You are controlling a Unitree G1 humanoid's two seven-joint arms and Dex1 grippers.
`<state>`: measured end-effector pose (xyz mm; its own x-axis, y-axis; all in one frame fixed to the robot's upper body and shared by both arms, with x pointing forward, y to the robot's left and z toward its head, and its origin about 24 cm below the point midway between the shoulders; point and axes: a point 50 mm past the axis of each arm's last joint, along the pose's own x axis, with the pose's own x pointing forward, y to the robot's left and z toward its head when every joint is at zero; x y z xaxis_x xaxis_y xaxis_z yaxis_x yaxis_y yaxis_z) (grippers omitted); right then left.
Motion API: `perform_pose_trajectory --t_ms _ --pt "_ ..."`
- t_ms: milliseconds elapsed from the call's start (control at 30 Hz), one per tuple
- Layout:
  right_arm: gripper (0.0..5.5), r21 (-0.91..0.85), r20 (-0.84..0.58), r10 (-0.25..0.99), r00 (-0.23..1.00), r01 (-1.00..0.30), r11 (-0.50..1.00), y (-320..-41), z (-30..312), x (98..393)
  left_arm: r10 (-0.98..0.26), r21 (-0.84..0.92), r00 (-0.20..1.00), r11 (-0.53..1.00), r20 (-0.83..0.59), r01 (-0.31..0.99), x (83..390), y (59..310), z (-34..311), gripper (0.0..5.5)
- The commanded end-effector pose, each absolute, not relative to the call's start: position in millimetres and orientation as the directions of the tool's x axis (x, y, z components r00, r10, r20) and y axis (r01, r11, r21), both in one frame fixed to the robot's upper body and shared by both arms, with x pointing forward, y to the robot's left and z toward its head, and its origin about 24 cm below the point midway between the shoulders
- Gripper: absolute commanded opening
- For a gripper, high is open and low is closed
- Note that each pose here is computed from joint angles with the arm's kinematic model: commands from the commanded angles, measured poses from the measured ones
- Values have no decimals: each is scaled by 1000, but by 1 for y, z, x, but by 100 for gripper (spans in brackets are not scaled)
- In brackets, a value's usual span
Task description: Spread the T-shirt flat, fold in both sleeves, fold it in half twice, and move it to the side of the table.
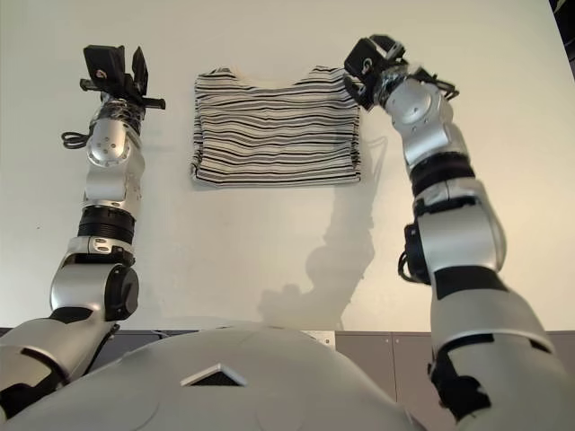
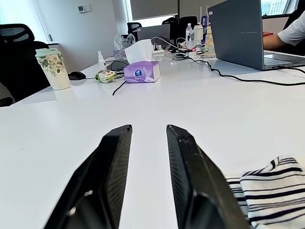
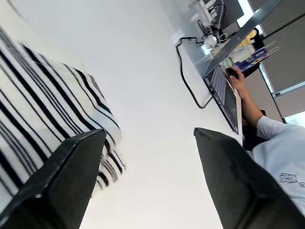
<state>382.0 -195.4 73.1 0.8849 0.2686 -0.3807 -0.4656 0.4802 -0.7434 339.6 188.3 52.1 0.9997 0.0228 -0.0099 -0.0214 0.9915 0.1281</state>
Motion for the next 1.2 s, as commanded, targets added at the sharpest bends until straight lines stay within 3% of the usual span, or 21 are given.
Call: perform_pose_trajectory --t_ms 33,267,433,533,567,633,667,733,833,1000,1200 --pt "340 -746 -493 230 839 -543 386 -208 61 377 66 119 997 991 -36 -61 332 193 46 133" --pt "340 -624 -698 279 659 -751 213 -232 44 354 50 141 998 989 -49 -43 317 180 37 133" --pt "340 -332 -760 621 192 -936 -116 -227 38 296 66 162 996 985 -54 -56 298 182 33 133" --pt "340 -356 -671 731 120 -918 -176 -212 58 274 101 159 993 983 -53 -92 287 189 34 133" --pt "340 -360 -645 756 114 -918 -169 -208 65 270 108 158 993 983 -51 -98 284 191 35 133" --pt "340 -480 -582 764 278 -876 -46 -207 88 290 110 166 992 981 -59 -99 278 194 35 133" --pt "340 -568 -550 719 426 -821 51 -213 101 312 110 171 992 980 -65 -97 277 195 35 133" --pt "340 -678 -492 629 602 -718 157 -224 126 340 95 183 993 980 -68 -81 280 193 38 133" --pt "340 -730 -420 562 713 -633 257 -226 141 363 80 186 995 980 -56 -68 288 190 43 133" --pt "340 -614 -582 460 671 -733 292 -222 58 351 67 195 997 979 -48 -57 298 186 44 133" --pt "340 -496 -714 402 573 -820 287 -237 12 321 59 195 997 980 -58 -46 295 184 40 133"
